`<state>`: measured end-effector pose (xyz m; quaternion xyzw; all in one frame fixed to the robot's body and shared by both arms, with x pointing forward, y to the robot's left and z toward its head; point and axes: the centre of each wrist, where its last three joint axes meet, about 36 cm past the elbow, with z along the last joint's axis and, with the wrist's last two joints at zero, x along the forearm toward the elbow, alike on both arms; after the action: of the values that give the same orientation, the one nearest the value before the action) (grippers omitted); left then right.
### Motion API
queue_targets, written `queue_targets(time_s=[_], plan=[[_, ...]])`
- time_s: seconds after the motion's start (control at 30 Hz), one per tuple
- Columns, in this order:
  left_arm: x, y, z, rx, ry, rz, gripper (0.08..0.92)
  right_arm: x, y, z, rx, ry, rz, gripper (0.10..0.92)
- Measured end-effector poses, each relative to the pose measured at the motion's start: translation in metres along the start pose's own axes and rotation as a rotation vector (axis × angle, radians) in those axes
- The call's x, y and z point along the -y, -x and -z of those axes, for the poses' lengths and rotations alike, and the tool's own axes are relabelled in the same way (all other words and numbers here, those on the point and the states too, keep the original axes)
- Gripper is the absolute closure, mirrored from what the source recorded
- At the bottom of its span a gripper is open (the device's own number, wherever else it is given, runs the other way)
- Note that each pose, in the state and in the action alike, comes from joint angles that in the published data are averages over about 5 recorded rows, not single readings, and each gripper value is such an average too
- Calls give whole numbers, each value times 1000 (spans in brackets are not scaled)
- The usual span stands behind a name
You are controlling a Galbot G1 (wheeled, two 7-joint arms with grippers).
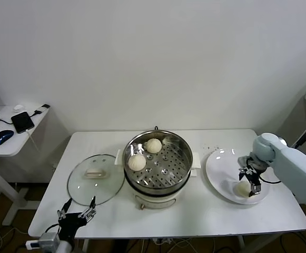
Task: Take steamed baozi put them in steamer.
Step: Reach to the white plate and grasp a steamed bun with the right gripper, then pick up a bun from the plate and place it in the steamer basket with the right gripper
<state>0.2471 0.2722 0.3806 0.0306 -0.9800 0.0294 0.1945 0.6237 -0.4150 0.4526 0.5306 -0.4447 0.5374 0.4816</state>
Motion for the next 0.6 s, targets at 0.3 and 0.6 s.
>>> queue_targets(time_s=[0.3, 0.6], plan=[[1, 1, -1, -2, 0, -1, 177, 3, -4, -2, 20, 20, -14, 445], [2, 7, 0, 9, 6, 1, 177, 19, -53, -1, 41, 30, -70, 453]])
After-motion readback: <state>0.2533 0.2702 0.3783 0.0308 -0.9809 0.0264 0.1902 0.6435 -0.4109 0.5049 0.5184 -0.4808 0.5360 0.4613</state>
